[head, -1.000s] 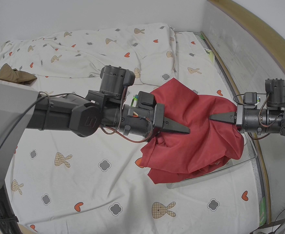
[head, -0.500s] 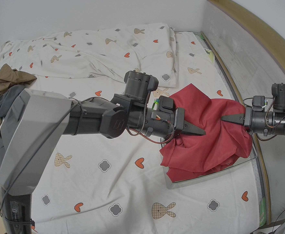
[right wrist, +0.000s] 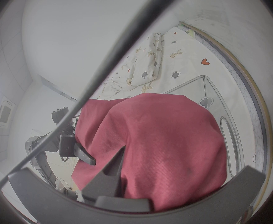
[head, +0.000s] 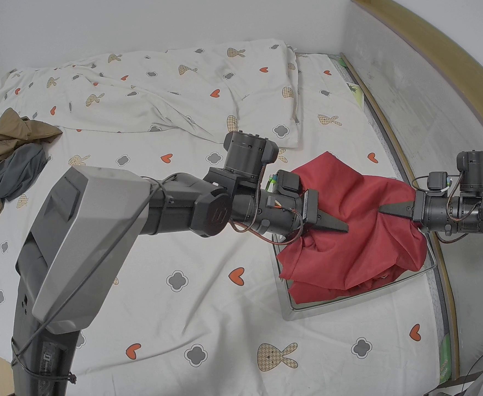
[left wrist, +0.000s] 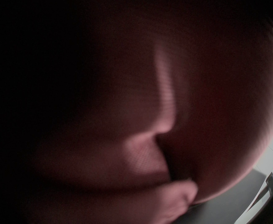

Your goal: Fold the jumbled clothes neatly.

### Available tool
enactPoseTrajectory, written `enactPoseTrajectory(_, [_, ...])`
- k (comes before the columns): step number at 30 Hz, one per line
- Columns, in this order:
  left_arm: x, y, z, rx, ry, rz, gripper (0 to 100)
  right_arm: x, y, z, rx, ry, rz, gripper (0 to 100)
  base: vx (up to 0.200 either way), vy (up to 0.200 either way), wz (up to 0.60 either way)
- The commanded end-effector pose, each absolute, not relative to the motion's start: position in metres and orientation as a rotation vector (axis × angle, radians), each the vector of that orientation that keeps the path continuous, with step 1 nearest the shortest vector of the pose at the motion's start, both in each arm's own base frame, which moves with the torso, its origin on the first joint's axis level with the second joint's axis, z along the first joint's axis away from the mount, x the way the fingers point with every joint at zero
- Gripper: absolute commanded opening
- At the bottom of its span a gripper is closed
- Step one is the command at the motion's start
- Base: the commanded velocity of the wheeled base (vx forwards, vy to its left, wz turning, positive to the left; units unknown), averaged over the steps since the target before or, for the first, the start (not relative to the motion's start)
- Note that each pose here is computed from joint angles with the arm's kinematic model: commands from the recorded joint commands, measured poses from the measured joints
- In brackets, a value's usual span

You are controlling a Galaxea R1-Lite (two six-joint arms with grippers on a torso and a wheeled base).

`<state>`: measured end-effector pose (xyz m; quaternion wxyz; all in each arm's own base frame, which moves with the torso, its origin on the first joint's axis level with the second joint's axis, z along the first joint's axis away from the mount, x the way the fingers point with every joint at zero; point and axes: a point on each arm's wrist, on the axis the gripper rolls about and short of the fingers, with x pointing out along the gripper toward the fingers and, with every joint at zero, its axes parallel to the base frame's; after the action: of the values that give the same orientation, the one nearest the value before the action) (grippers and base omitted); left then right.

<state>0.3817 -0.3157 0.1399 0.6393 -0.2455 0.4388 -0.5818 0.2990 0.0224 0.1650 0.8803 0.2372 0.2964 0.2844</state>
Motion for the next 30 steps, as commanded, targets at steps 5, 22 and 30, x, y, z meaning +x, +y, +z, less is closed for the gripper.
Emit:
enactPoseTrajectory(5, [0.386,-0.317,0.13,-0.564,1.015,-1.314,0,0.303,0.024,0.157,0.5,0.645,0.594,0,0.0,0.0,0.0])
enactPoseTrajectory(22, [0.382,-0.312,0.149,-0.554,0.976,-1.271,100,0.304,0.016,0.155,0.509,0.644,0.568,100,0.0,0.0,0.0])
enactPoseTrajectory(30, [0.379,-0.312,0.149,-0.544,1.011,-1.219,100,0.299,0.015,0.15,0.503,0.658,0.563,100,0.0,0.0,0.0])
